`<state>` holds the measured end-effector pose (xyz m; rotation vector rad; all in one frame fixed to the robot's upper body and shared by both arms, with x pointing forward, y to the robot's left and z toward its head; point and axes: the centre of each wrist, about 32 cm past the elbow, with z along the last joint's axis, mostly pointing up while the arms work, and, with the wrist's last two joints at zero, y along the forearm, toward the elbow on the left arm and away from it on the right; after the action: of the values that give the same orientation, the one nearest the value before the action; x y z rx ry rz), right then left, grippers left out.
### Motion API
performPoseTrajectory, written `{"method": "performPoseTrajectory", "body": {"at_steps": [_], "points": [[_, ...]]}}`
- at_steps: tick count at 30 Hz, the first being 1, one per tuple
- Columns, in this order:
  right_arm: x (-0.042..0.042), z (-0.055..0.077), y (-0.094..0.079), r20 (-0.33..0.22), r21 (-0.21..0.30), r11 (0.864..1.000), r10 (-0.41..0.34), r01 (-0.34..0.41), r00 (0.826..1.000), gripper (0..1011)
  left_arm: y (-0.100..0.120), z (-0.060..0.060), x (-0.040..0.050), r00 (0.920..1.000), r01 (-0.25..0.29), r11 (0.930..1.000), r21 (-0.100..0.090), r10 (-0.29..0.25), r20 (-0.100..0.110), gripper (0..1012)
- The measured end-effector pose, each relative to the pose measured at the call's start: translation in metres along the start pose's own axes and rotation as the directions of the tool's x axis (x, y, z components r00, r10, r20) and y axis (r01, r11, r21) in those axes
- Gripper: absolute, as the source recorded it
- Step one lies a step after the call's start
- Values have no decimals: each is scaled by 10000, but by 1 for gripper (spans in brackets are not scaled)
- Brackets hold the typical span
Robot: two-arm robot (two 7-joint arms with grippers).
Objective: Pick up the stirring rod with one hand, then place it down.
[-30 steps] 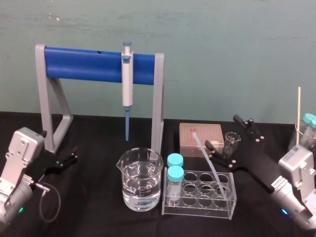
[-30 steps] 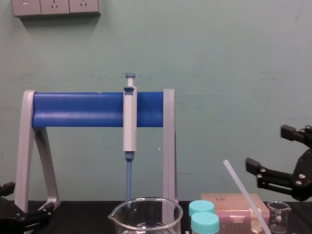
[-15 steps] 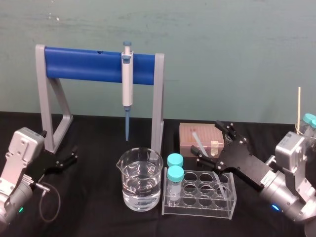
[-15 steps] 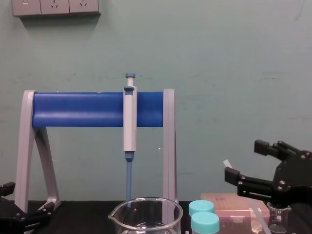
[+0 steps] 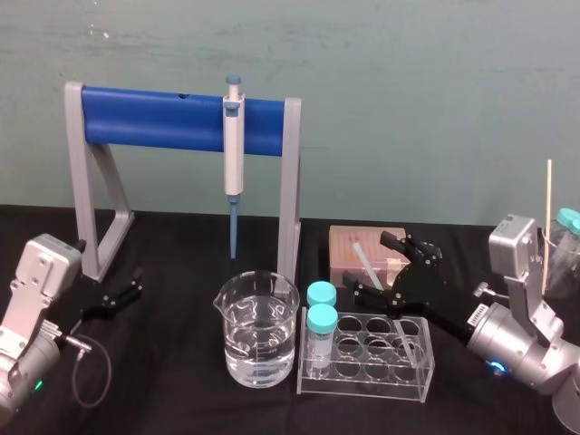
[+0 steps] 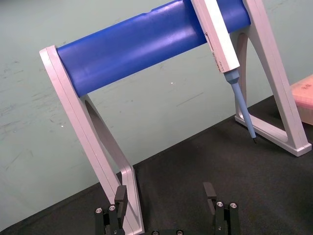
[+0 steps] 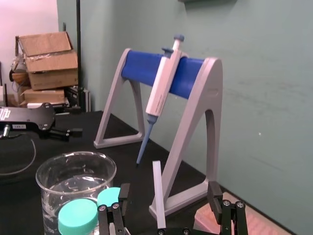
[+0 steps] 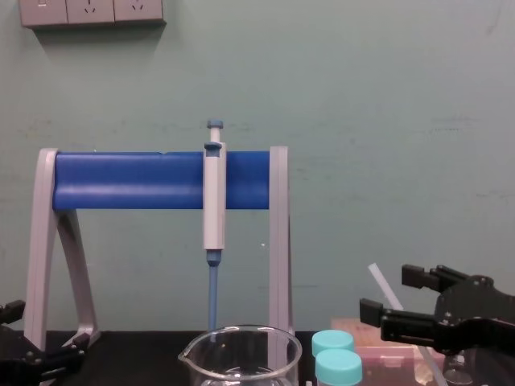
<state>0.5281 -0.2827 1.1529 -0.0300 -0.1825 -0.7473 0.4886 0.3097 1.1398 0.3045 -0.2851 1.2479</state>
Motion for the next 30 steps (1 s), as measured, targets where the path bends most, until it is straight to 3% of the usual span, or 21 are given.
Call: {"method": "performPoseTrajectory", "body": {"at_steps": [12, 30], "points": [[114, -59, 49, -482, -465, 9988, 158, -181, 9987, 1003, 0, 0, 0, 10000, -1, 10000, 0, 1, 0, 1000], [117, -61, 48, -483, -489, 9986, 171, -195, 9987, 980, 0, 0, 0, 10000, -1, 10000, 0, 1, 0, 1000]]}}
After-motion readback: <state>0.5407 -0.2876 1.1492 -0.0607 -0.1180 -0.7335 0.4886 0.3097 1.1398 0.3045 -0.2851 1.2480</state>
